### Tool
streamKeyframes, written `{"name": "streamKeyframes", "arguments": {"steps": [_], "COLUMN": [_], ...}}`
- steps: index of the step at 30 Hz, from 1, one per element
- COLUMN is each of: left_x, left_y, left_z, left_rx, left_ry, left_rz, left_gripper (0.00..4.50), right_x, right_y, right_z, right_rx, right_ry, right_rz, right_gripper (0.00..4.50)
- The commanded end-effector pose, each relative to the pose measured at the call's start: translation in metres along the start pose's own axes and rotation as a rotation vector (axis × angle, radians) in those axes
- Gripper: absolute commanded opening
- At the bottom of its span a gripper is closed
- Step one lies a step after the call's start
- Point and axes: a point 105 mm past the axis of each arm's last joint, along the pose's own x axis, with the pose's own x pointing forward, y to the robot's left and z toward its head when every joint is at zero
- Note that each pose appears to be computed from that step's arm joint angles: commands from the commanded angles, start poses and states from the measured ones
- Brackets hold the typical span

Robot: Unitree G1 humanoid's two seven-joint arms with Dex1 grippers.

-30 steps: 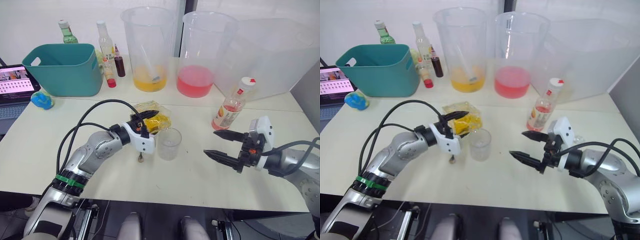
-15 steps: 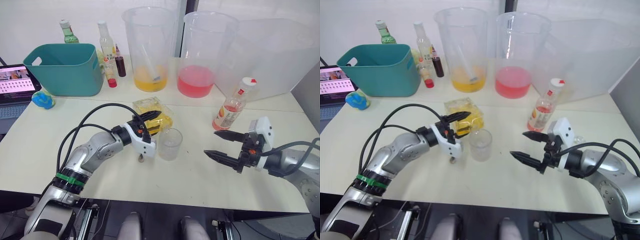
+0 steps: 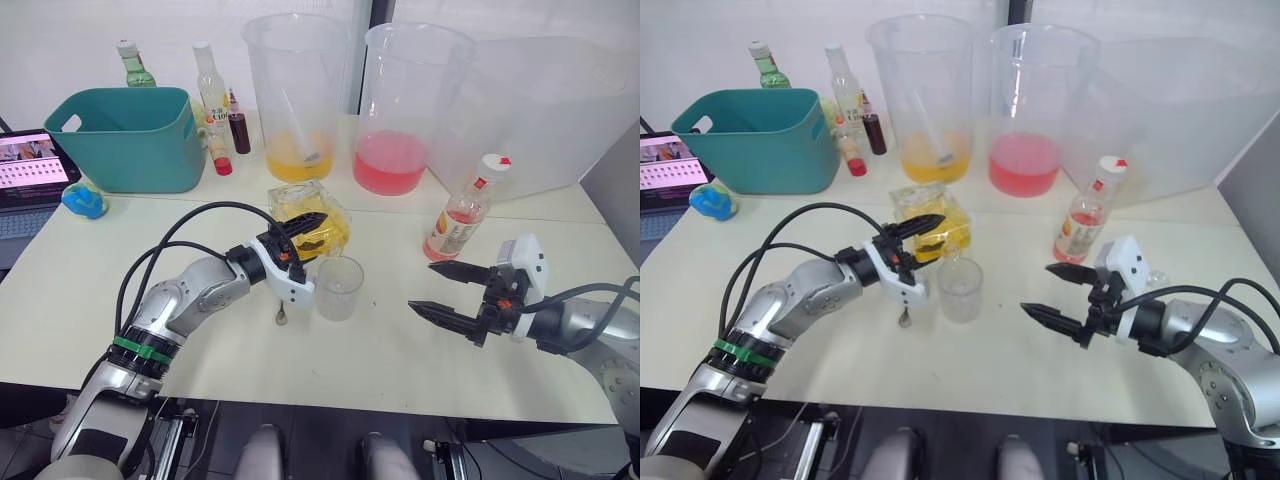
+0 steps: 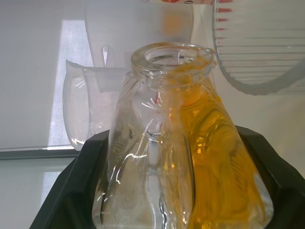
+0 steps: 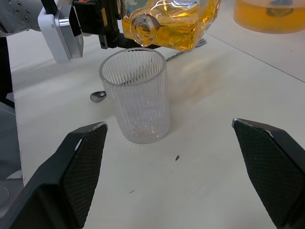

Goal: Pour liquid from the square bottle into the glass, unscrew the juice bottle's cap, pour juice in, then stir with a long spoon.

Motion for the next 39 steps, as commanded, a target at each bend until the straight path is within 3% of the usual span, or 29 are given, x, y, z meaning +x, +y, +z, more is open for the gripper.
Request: {"name": "streamKeyframes", "arguments": {"steps": [1, 33, 39], "left_x": [0.003, 0.007, 0.006], "left_y": [0.042, 0.048, 0.052], "left_z": [0.002, 0.012, 0.007], "left_rx": [0.088, 0.135, 0.011], "left_ry": [-0.031, -0.068, -0.041], "left_rz": [0.158, 0.19, 0.2], "left_gripper": [2.79, 2.79, 2.79], "right_x": [-0.003, -0.001, -0.001], "right_y": [0.0, -0.001, -0.002], "right_z": [0.01, 0.011, 0.011], "right_rx": [-0.06, -0.066, -0.067], "right_ry": [-0.026, -0.033, -0.031], "right_rz": [-0.008, -0.007, -0.003], "right_gripper": [4.44, 4.44, 4.44]}}
